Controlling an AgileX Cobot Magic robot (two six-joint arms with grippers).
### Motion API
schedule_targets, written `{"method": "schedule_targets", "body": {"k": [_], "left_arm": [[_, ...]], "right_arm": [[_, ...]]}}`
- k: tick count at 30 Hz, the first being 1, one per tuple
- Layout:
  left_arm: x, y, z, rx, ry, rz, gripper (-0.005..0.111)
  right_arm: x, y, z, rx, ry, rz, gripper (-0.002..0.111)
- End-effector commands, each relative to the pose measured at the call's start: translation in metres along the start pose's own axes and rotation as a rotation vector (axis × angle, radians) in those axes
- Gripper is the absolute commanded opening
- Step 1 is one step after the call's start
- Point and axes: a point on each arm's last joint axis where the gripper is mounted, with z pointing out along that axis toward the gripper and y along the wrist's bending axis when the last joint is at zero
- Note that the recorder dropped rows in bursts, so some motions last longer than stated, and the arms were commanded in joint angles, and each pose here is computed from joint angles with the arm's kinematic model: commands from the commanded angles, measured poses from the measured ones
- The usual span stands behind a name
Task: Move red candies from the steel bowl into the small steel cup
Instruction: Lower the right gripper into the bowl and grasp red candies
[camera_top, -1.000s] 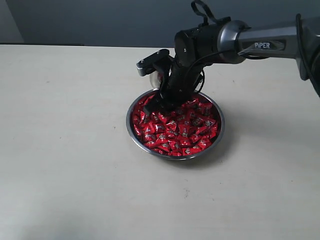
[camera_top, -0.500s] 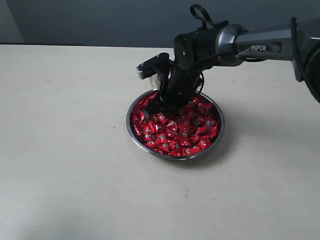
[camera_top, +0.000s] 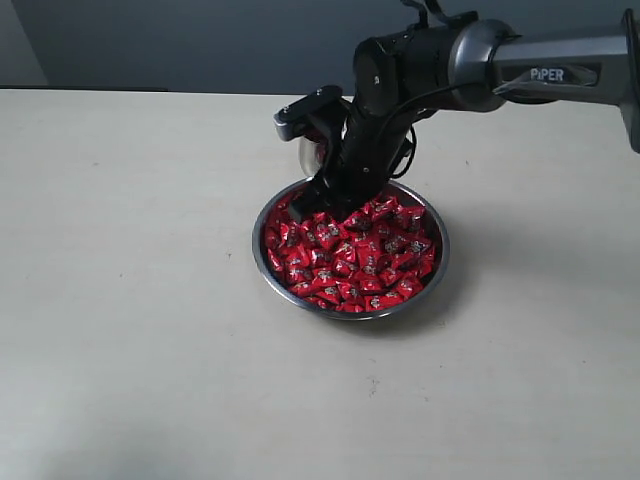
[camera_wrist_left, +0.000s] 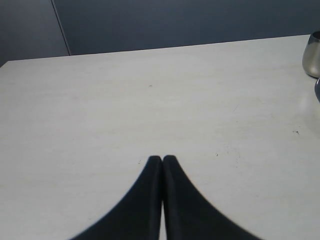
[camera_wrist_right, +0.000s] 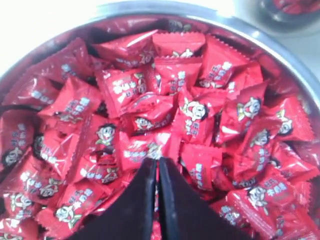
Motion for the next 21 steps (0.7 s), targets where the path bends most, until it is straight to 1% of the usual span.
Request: {"method": "schedule_targets", "body": {"k": [1, 16, 18, 19, 20, 21], "left_arm": [[-0.003, 0.000, -0.001, 0.004, -0.018, 0.002, 0.000], [-0.003, 0.000, -0.001, 0.004, -0.020, 0.002, 0.000], [-0.003, 0.000, -0.001, 0.004, -0.020, 0.002, 0.000], [-0.003, 0.000, -0.001, 0.004, -0.020, 0.002, 0.000], [-0.003, 0.000, -0.001, 0.004, -0.020, 0.002, 0.000], [-0.003, 0.000, -0.001, 0.004, -0.020, 0.002, 0.000]], "right_arm": [[0.004, -0.002, 0.003, 0.002, 0.034, -0.011, 0.014], [0.001, -0.004, 0.014, 0.013, -0.006, -0.009, 0.014], [0.002, -0.010, 0.015, 0.011, -0.010, 0.014, 0.025], [0.003, -0.015, 0.017, 0.008, -0.007, 0.033, 0.038], [0.004, -0.018, 0.016, 0.003, -0.007, 0.046, 0.042], [0.004, -0.018, 0.018, -0.009, -0.005, 0.064, 0.042]]}}
